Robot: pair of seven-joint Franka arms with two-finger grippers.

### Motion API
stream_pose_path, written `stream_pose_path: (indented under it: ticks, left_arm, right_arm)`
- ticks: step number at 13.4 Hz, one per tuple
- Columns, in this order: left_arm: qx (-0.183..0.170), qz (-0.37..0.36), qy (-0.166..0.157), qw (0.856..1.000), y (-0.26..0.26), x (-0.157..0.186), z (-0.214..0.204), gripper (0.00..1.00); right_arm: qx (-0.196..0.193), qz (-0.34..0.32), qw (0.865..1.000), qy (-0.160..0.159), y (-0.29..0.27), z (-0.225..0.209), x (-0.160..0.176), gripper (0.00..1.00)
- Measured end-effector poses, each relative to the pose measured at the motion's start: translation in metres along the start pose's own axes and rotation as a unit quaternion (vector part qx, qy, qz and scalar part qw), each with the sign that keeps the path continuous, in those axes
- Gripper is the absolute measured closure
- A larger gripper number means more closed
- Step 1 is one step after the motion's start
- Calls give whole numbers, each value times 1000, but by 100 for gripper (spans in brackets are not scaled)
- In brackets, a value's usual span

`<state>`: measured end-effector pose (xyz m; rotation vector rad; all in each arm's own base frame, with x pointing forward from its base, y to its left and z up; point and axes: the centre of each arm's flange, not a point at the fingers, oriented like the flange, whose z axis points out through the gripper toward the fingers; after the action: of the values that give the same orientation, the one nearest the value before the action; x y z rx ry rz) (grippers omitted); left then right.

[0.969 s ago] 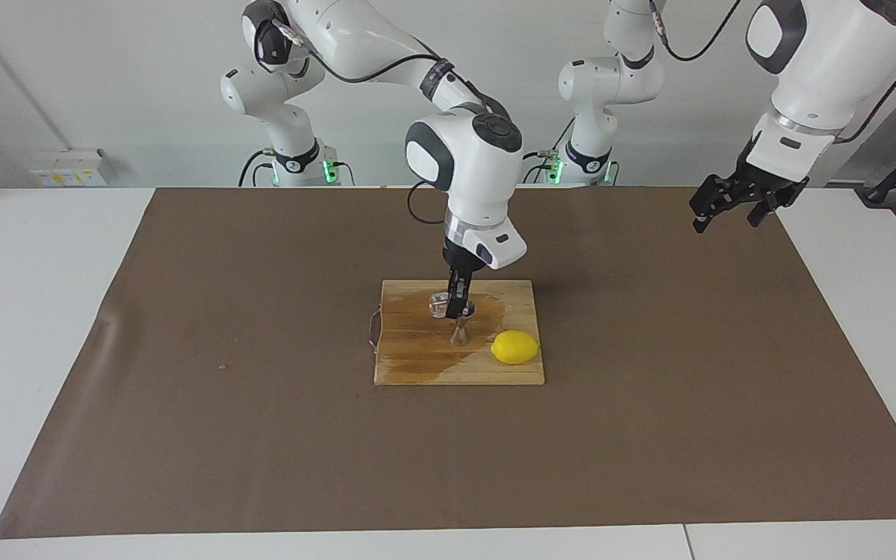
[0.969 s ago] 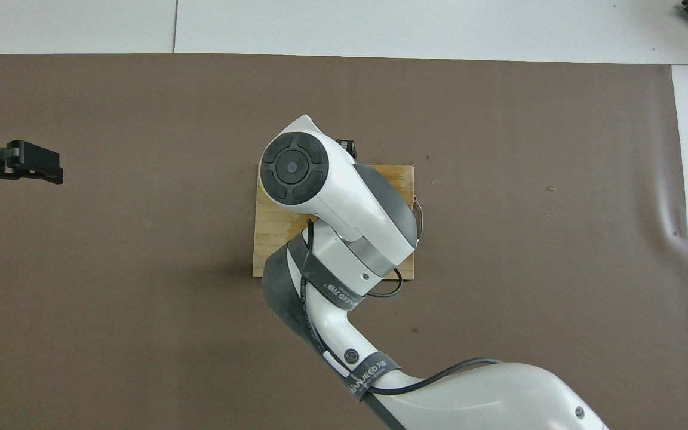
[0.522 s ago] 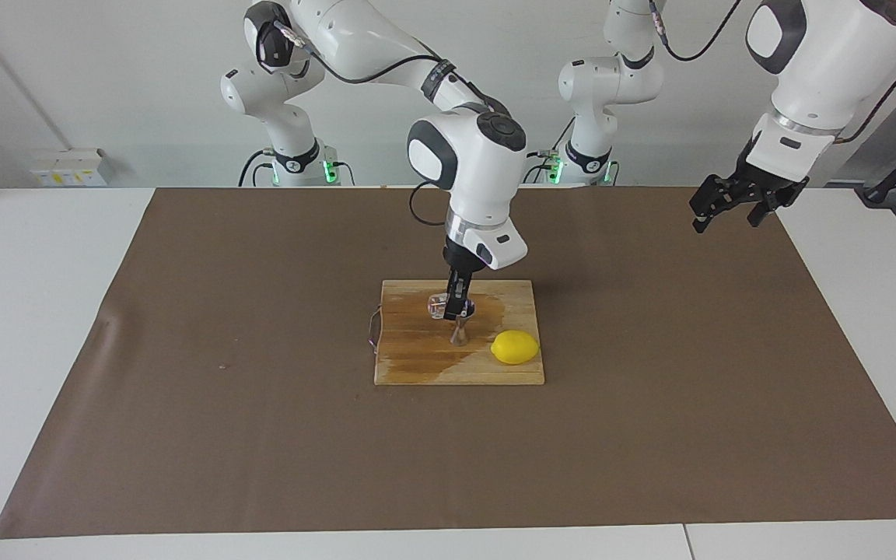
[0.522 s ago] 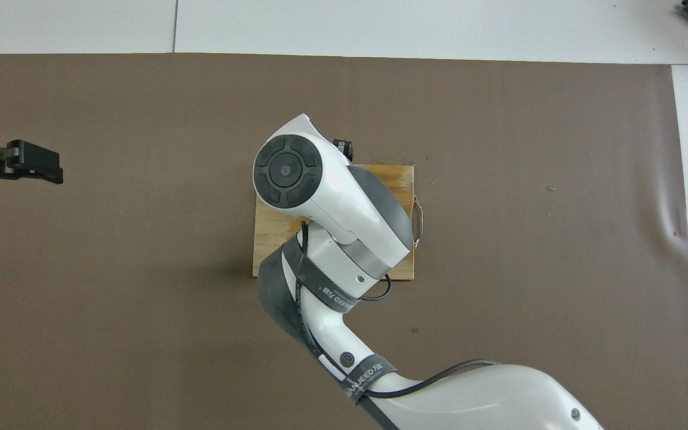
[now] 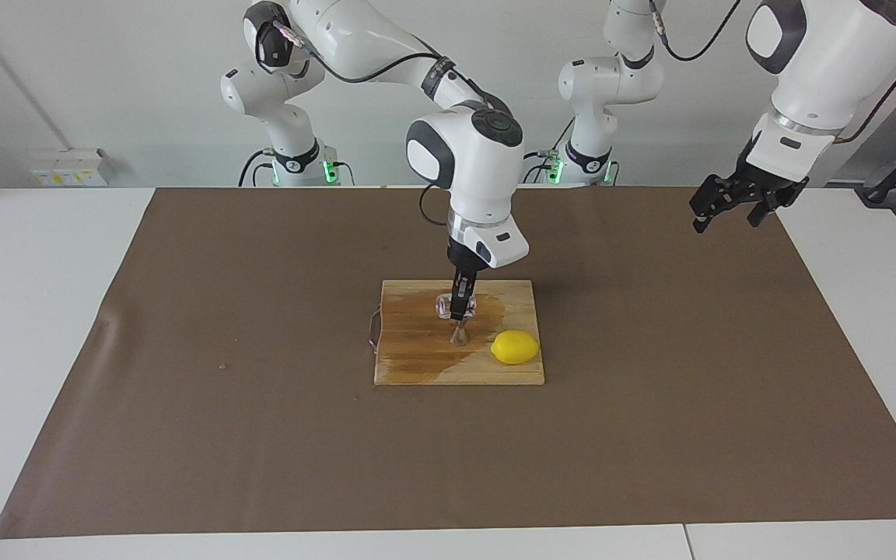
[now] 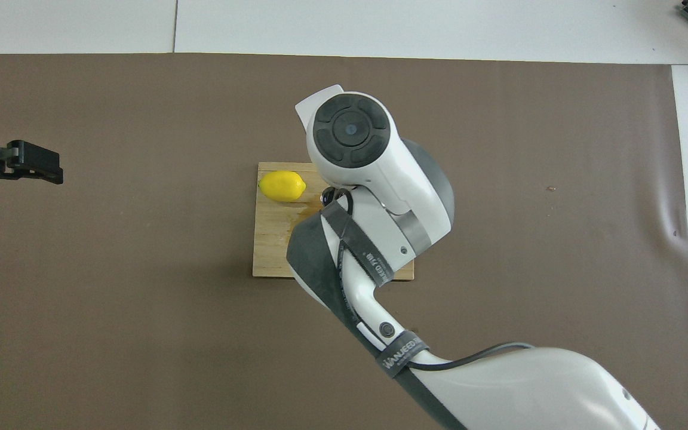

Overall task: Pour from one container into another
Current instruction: 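Carry the clear glass with the right gripper away from the board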

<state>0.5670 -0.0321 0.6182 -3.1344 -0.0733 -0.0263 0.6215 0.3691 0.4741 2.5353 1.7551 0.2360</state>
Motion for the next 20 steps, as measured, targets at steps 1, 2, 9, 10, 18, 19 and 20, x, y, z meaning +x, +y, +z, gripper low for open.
stream_pose_path:
  ticks: [1, 2, 9, 10, 18, 19, 20]
  left_arm:
    - [0, 0, 0, 1000, 0, 0, 0, 0]
    - [0, 0, 0, 1000, 0, 0, 0, 0]
    - [0, 0, 0, 1000, 0, 0, 0, 0]
    - [0, 0, 0, 1000, 0, 0, 0, 0]
    - [0, 0, 0, 1000, 0, 0, 0, 0]
    - [0, 0, 0, 1000, 0, 0, 0, 0]
    - [0, 0, 0, 1000, 0, 0, 0, 0]
  right_arm:
    - [12, 12, 1000, 24, 20, -13, -17, 52]
    - [25, 22, 998, 50, 42, -25, -38, 52]
    - [75, 58, 980, 173, 185, -28, -252, 52]
    - [81, 64, 977, 185, 196, -22, -286, 52]
    - [132, 81, 935, 319, 202, 72, -518, 52]
    - [138, 66, 930, 333, 198, 91, -526, 52]
    - [143, 49, 925, 349, 194, 111, -533, 52]
